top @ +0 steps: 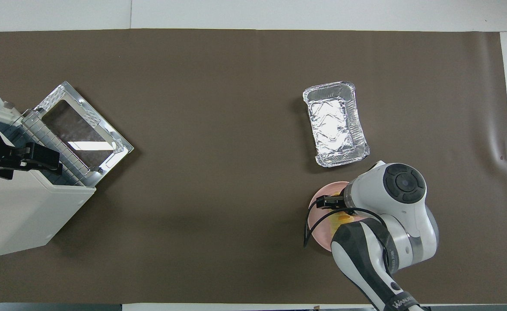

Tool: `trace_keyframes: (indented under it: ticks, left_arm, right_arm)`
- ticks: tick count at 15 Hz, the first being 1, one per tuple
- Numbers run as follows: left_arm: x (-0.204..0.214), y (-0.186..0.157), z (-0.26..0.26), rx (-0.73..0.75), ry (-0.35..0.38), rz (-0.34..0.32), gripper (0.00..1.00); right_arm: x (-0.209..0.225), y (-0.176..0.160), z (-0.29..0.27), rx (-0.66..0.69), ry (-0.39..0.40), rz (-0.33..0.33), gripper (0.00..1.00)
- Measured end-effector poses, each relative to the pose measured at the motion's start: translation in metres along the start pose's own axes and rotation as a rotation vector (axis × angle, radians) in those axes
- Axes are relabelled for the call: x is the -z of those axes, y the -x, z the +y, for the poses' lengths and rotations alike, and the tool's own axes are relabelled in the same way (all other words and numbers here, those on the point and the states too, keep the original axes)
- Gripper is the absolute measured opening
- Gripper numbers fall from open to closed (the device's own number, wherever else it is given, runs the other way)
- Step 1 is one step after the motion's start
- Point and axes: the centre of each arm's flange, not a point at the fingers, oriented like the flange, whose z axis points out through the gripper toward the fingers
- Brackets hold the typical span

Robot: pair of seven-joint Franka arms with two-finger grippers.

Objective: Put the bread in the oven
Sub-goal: 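Grasp the row of yellow bread slices with the right gripper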

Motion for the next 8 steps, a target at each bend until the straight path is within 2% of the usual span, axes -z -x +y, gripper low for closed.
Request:
trace_keyframes:
  ticks: [4, 6, 7, 8]
  left_arm:
    - [0.0, 0.0, 0.0, 0.0, 0.0, 0.0, 1.0]
    - [0.0, 0.0, 0.0, 0.0, 0.0, 0.0, 1.0]
    - [0.0, 0.0, 0.0, 0.0, 0.0, 0.0, 1.0]
    - [0.0, 0.0, 0.0, 0.0, 0.0, 0.0, 1.0]
  right_arm:
    - [0.0, 0.006, -0.008, 0.011, -0.003, 0.0, 0.42]
    - [0.004, 0.007, -0.011, 0.004, -0.008, 0.003, 0.24]
    - [0.009, 0.008, -0.013, 0.002, -0.008, -0.002, 0.18]
    - [0.019, 0.008, -0.015, 0.004, -0.005, -0.019, 0.16]
